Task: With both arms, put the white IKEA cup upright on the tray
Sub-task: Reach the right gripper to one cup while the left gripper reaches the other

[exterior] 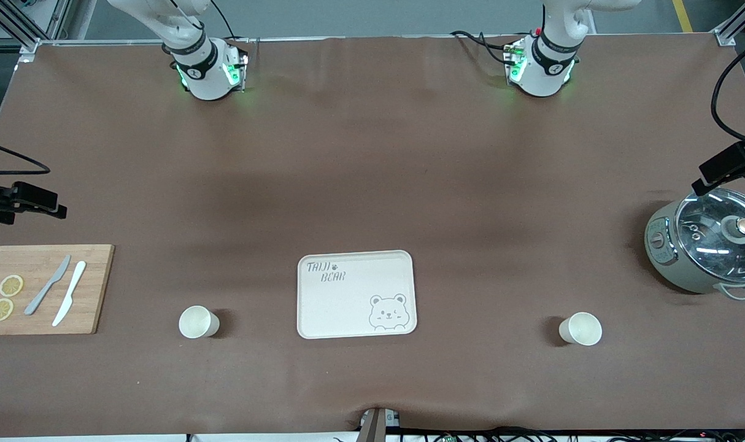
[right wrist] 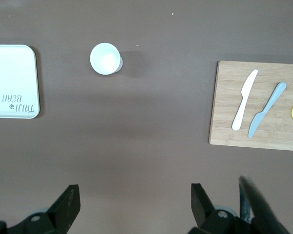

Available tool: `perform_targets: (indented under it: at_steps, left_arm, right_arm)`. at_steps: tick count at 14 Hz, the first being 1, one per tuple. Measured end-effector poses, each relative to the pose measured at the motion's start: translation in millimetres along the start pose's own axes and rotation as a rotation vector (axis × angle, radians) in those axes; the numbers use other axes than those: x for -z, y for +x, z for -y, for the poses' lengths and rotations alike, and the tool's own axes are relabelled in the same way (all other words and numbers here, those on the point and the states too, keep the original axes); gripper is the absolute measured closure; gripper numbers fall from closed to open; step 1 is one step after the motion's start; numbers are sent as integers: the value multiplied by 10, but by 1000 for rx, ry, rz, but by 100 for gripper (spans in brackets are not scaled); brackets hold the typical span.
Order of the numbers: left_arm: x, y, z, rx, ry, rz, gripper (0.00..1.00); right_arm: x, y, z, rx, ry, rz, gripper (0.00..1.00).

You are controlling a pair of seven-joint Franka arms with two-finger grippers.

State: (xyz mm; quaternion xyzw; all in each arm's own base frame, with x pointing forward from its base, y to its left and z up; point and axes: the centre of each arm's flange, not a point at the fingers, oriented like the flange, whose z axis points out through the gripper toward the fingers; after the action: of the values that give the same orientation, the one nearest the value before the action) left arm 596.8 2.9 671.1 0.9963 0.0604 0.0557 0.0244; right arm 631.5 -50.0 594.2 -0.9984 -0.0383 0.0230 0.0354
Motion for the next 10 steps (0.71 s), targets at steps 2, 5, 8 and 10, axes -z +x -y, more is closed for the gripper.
perform_targets:
  at_steps: [2,5,8,10]
  left_arm:
    - [-1,0,0,0,0,0,0]
    - [-3,0,0,0,0,1,0]
    - [-6,-1,-7,-1,0,1,0]
    - [-50,-5,-30,-5,0,12,0]
  right_arm:
    - [0,1,6,1,0,0,0]
    - [-1,3,19,3,1,0,0]
    - [-2,6,40,7,1,0,0]
    - [-2,6,36,7,-8,1,0]
